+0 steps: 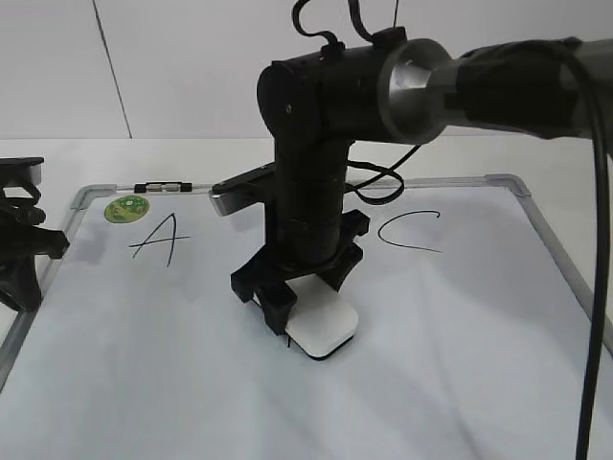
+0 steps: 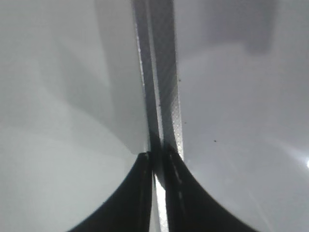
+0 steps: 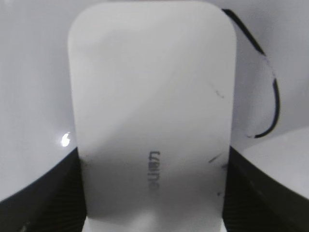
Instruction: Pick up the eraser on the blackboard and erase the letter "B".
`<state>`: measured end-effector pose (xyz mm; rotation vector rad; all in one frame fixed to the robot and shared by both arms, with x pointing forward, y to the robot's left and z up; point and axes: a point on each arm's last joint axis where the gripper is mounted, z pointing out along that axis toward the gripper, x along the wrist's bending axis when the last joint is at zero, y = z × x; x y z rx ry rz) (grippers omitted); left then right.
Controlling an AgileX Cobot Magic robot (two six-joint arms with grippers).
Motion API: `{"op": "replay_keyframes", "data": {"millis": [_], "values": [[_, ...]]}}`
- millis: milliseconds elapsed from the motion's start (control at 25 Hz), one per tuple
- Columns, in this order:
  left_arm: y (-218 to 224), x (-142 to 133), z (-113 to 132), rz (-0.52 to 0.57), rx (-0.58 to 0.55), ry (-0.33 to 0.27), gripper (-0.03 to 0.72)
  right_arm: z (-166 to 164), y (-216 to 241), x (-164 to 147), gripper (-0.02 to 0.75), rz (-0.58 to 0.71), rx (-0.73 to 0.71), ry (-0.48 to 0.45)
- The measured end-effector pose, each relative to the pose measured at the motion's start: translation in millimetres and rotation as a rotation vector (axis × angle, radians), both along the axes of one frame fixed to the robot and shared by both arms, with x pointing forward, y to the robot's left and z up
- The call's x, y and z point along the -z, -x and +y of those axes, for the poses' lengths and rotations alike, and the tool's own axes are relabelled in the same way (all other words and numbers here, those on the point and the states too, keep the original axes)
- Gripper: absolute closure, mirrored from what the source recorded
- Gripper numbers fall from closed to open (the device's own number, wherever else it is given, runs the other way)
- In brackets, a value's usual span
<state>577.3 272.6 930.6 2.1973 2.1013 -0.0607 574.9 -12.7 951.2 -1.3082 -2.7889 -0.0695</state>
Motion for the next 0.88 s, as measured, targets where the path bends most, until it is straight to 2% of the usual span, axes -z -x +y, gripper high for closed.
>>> {"op": "replay_keyframes", "data": {"millis": [200,520,880], "values": [[0.0,0.0,0.0,0.0,0.0,0.0,0.649,7.4,5.6,0.2,0.168,0.04,0.014,-0.046],[0.0,0.0,0.0,0.0,0.0,0.0,0.649,9.1,5.1,3.1,0.169,0.045,0.014,-0.045],[-0.2,0.0,0.0,-0.002,0.0,0.0,0.649,4.4,-1.1,8.5,0.169,-0.023,0.007,0.05]]}}
